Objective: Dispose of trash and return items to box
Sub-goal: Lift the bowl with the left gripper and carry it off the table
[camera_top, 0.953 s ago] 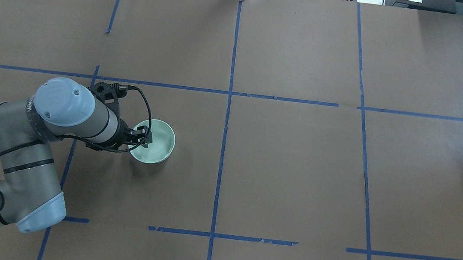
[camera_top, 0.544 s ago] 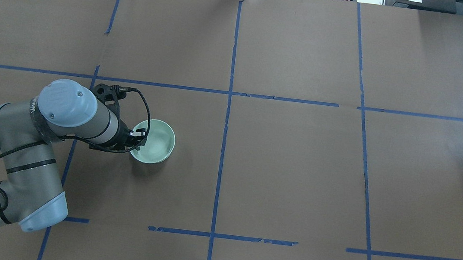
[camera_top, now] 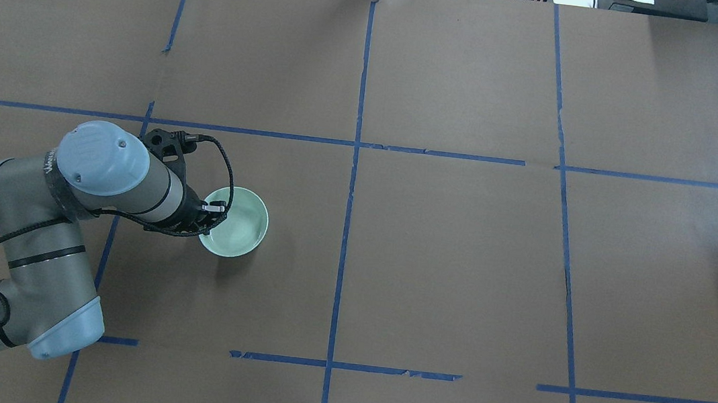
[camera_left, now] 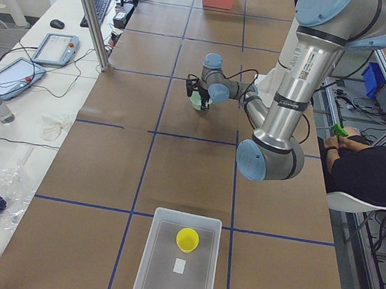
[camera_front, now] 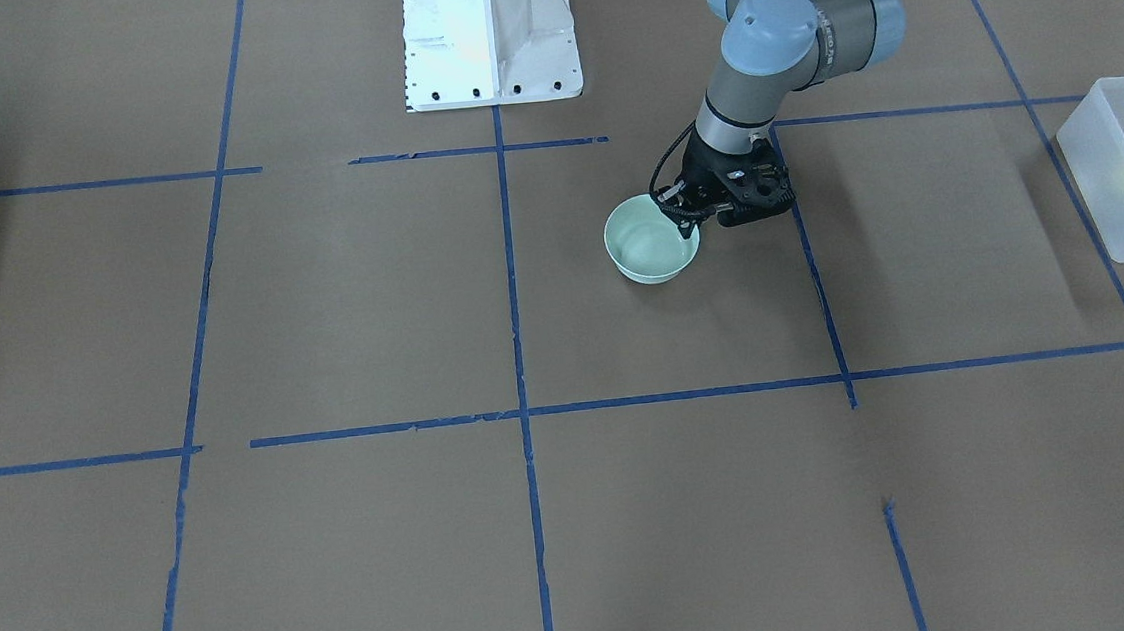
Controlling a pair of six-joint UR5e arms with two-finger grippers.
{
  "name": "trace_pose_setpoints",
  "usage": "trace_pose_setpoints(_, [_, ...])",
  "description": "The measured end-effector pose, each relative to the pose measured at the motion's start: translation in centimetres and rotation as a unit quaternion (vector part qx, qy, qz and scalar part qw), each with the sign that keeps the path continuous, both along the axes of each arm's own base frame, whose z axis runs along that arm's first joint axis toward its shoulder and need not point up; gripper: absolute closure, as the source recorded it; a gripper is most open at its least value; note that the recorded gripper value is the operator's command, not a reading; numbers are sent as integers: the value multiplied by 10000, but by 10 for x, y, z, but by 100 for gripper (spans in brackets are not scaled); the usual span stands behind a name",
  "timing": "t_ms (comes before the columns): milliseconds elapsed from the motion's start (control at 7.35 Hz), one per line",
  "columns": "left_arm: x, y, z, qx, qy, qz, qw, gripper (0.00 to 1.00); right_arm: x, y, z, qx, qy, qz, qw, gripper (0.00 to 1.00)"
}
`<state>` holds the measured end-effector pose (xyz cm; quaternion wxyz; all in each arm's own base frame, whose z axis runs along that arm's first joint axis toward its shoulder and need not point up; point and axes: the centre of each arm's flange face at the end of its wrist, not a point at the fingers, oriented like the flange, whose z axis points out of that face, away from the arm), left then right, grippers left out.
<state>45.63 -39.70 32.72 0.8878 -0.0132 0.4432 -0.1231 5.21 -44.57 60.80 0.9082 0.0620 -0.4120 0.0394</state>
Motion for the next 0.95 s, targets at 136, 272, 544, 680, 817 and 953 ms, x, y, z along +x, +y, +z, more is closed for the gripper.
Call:
trace_pose_setpoints(136, [-25, -13, -11, -4, 39, -127, 9999, 100, -3, 0, 1, -6, 32, -33, 10000, 0])
trace_pose_setpoints(272, [-56, -33, -20, 76, -26, -265, 9996, 100, -5, -1, 3, -19, 71, -49, 10000, 0])
trace_pose_setpoints(544, [-110, -56, -33, 442, -280, -282, 9982, 100, -5, 2, 11, -78, 115, -76, 9999, 0])
trace_pose_setpoints(680, [-132, -68, -30, 621, -386, -223, 9971, 100, -5, 5, 18, -76, 130, -137, 9998, 0])
trace_pose_setpoints(817, [-153, -79, -23, 779, -446, -72, 9959, 100, -4, 6, 23, -43, 131, -218, 9997, 0])
trace_pose_setpoints(953, [-178, -90, -12, 927, -491, 78, 9945, 100, -3, 5, 25, -71, 100, -264, 9996, 0])
